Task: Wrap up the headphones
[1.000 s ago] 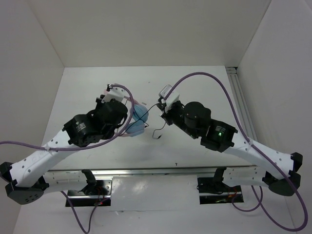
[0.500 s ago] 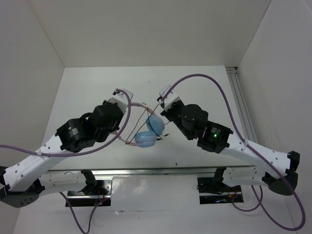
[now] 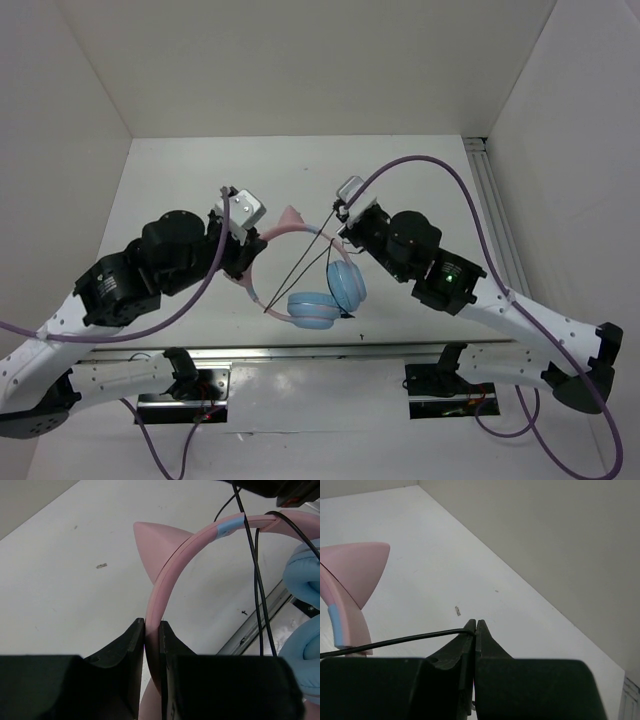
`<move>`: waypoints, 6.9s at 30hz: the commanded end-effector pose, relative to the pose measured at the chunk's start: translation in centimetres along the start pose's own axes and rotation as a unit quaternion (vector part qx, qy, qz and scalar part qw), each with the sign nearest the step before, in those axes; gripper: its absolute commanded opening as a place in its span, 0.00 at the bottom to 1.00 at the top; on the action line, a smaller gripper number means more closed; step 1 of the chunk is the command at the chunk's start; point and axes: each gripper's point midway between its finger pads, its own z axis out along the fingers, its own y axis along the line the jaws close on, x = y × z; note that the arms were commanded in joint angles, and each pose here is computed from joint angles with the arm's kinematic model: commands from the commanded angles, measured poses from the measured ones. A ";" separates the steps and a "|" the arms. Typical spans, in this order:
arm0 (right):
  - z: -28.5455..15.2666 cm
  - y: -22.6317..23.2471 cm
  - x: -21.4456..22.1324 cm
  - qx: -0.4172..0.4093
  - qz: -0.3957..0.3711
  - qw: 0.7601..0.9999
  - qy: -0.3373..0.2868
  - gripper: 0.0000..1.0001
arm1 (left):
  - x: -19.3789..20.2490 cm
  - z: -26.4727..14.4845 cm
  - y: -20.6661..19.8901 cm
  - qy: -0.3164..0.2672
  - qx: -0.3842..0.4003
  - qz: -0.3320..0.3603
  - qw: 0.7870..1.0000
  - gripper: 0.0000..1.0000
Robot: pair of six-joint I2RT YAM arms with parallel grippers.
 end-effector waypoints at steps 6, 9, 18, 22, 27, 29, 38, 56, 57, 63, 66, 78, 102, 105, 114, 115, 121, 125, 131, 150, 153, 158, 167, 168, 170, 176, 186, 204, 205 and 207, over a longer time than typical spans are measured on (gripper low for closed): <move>-1.1 -4.3 -1.8 0.057 0.046 0.995 -0.065 0.00 | -4.0 -6.3 -1.4 -0.084 0.074 -0.031 0.993 0.00; -1.6 -3.4 -1.8 0.030 0.059 0.993 -0.100 0.01 | -5.3 -7.5 -0.5 -0.112 0.053 -0.069 0.990 0.00; 0.3 0.4 -0.5 -0.076 0.089 0.984 -0.134 0.03 | -8.1 -8.9 -2.2 -0.175 0.109 -0.106 0.973 0.00; 0.9 1.1 -0.6 -0.100 0.095 0.980 -0.143 0.11 | -8.6 -8.9 -4.7 -0.178 0.177 -0.109 0.962 0.00; 1.3 2.4 -1.0 -0.150 0.114 0.968 -0.165 0.15 | -10.2 -9.2 -5.3 -0.201 0.196 -0.149 0.948 0.00; 1.0 3.0 -1.5 -0.168 0.124 0.962 -0.173 0.15 | -10.6 -9.1 -5.4 -0.211 0.199 -0.156 0.944 0.00; -0.6 4.9 -2.4 -0.219 0.160 0.935 -0.230 0.21 | -11.8 -9.7 -4.8 -0.228 0.188 -0.179 0.938 0.00; -0.8 8.1 2.0 -0.259 0.222 0.915 -0.213 0.17 | -10.0 -6.0 2.4 -0.245 -0.028 -0.298 0.922 0.00; -0.9 8.2 2.2 -0.260 0.226 0.914 -0.213 0.17 | -9.8 -5.7 2.6 -0.245 -0.034 -0.306 0.919 0.00; -1.3 9.4 3.6 -0.280 0.252 0.903 -0.209 0.17 | -9.7 -5.1 3.4 -0.272 -0.053 -0.336 0.900 0.00; -1.5 9.8 4.0 -0.278 0.258 0.900 -0.213 0.17 | -9.6 -5.0 3.8 -0.276 -0.062 -0.350 0.893 0.00; -0.7 12.6 5.4 -0.310 0.288 0.883 -0.204 0.00 | -10.5 -6.6 5.6 -0.330 -0.080 -0.419 0.842 0.00; -1.8 16.5 3.8 -0.361 0.316 0.847 -0.232 0.12 | -8.5 -3.6 8.8 -0.357 -0.191 -0.481 0.778 0.00; -1.8 16.7 2.9 -0.372 0.320 0.837 -0.242 0.09 | -8.3 -2.4 8.2 -0.348 -0.184 -0.480 0.784 0.00; -3.2 18.8 2.6 -0.413 0.334 0.813 -0.240 0.12 | -8.4 -1.7 9.1 -0.344 -0.232 -0.448 0.792 0.00; -3.7 18.9 2.0 -0.417 0.336 0.807 -0.250 0.12 | -8.9 -1.7 9.7 -0.348 -0.240 -0.448 0.788 0.00; -4.5 20.0 2.1 -0.433 0.342 0.798 -0.243 0.13 | -9.6 -1.6 11.0 -0.348 -0.257 -0.427 0.794 0.00; -5.4 20.4 1.6 -0.442 0.341 0.791 -0.248 0.17 | -9.6 -2.0 12.3 -0.353 -0.274 -0.425 0.787 0.00; -5.8 20.8 1.0 -0.451 0.341 0.785 -0.253 0.20 | -9.1 -1.4 13.5 -0.349 -0.288 -0.425 0.784 0.00; -6.6 22.7 1.4 -0.466 0.346 0.785 -0.218 0.05 | -6.9 0.6 16.7 -0.318 -0.359 -0.391 0.786 0.00; -5.5 23.5 1.8 -0.455 0.346 0.802 -0.177 0.02 | -5.2 1.3 17.3 -0.295 -0.392 -0.368 0.790 0.00; -3.0 24.1 2.1 -0.422 0.334 0.836 -0.105 0.00 | -1.8 1.2 17.8 -0.244 -0.461 -0.350 0.778 0.00; -1.2 21.3 1.9 -0.343 0.316 0.885 0.000 0.00 | 5.2 -0.1 17.3 -0.143 -0.562 -0.288 0.762 0.00; -1.4 21.2 1.9 -0.343 0.316 0.885 0.002 0.00 | 5.7 -0.1 16.9 -0.141 -0.559 -0.289 0.764 0.00; -1.7 21.0 0.9 -0.349 0.323 0.880 -0.004 0.00 | 7.2 0.1 16.1 -0.136 -0.555 -0.292 0.767 0.00; -1.4 21.1 0.6 -0.358 0.294 0.886 0.010 0.00 | 7.6 1.4 13.8 -0.122 -0.518 -0.252 0.808 0.00; -0.7 18.1 2.9 -0.293 0.193 0.933 0.081 0.00 | 7.9 1.8 10.6 -0.044 -0.457 -0.141 0.877 0.00; -2.0 15.6 2.6 -0.310 0.044 0.946 0.082 0.00 | 5.9 4.7 4.2 0.003 -0.203 -0.024 0.979 0.00; -1.9 15.2 2.4 -0.300 0.046 0.950 0.074 0.00 | 6.0 4.8 3.7 0.004 -0.190 -0.024 0.981 0.00; -2.3 14.4 1.8 -0.287 0.048 0.956 0.048 0.00 | 5.8 4.7 2.8 -0.004 -0.158 -0.026 0.987 0.00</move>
